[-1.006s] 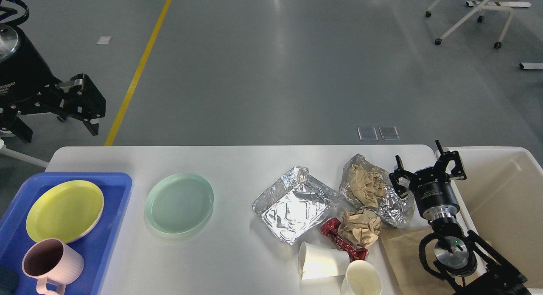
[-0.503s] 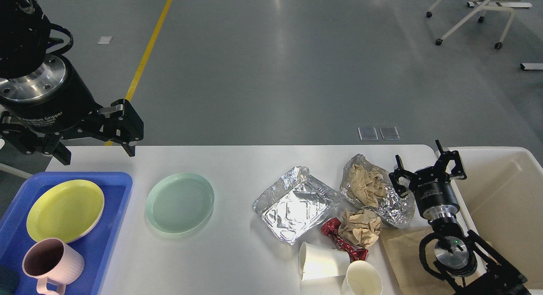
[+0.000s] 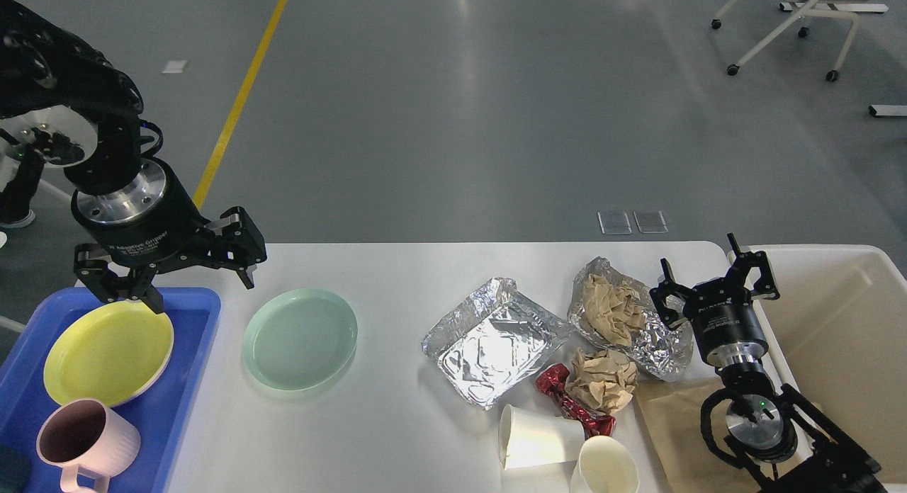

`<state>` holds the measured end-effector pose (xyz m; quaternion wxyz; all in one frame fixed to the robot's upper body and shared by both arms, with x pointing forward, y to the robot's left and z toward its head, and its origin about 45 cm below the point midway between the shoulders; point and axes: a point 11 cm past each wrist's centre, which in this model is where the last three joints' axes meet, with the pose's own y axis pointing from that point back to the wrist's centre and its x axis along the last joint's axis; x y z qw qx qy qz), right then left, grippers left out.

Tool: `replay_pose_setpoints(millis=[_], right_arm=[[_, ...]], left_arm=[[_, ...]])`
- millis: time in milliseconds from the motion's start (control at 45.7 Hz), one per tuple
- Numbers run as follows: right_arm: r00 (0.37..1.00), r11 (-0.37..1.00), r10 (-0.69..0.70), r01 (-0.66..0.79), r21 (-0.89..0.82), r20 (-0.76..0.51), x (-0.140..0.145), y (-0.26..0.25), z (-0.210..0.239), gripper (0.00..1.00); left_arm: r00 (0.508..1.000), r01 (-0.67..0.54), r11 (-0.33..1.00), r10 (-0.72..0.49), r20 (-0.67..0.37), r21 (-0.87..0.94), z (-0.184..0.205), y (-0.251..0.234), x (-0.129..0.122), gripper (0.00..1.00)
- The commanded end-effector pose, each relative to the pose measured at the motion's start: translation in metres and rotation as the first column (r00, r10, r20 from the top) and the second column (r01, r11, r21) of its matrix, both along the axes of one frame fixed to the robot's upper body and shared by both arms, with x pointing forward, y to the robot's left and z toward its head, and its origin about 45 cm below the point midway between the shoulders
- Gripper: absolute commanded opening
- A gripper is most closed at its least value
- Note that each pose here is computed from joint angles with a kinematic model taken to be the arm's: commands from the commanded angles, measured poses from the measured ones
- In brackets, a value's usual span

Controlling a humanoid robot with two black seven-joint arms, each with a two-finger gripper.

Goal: Tidy desktop
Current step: 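Bring the left gripper down to the pale green plate's edge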

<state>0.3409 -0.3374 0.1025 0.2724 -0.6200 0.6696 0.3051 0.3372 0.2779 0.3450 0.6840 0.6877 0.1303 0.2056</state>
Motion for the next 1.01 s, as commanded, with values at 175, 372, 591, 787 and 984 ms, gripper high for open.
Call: replay_pose_setpoints(millis=[175, 372, 591, 787, 984], right_arm=[[1.0, 1.0, 0.0, 0.0, 0.0, 0.001, 0.0, 0.0, 0.0, 1.0], [1.0, 1.0, 0.0, 0.0, 0.001, 0.0, 0.0, 0.0, 0.0, 1.0], [1.0, 1.0, 0.0, 0.0, 0.0, 0.001, 0.0, 0.0, 0.0, 1.0], [1.0, 1.0, 0.001, -0.001, 0.002, 0.0, 0.0, 0.001, 0.0, 1.0], [1.0, 1.0, 0.001, -0.001, 0.002, 0.0, 0.0, 0.001, 0.0, 1.0]], left_arm=[[0.991, -0.127, 0.992, 0.126, 0.048, 0.021, -0.124, 0.021, 0.015, 0.96], [0.983, -0.178, 0.984, 0.176, 0.045, 0.034, -0.172, 0.04, 0.011, 0.96], [0.964, -0.265, 0.964, 0.264, 0.034, 0.03, -0.192, 0.075, -0.001, 0.96], [0.951, -0.305, 0.951, 0.308, 0.039, -0.052, -0.236, 0.066, 0.002, 0.96], [0.921, -0.363, 0.929, 0.37, 0.12, -0.074, -0.264, 0.063, 0.006, 0.95]])
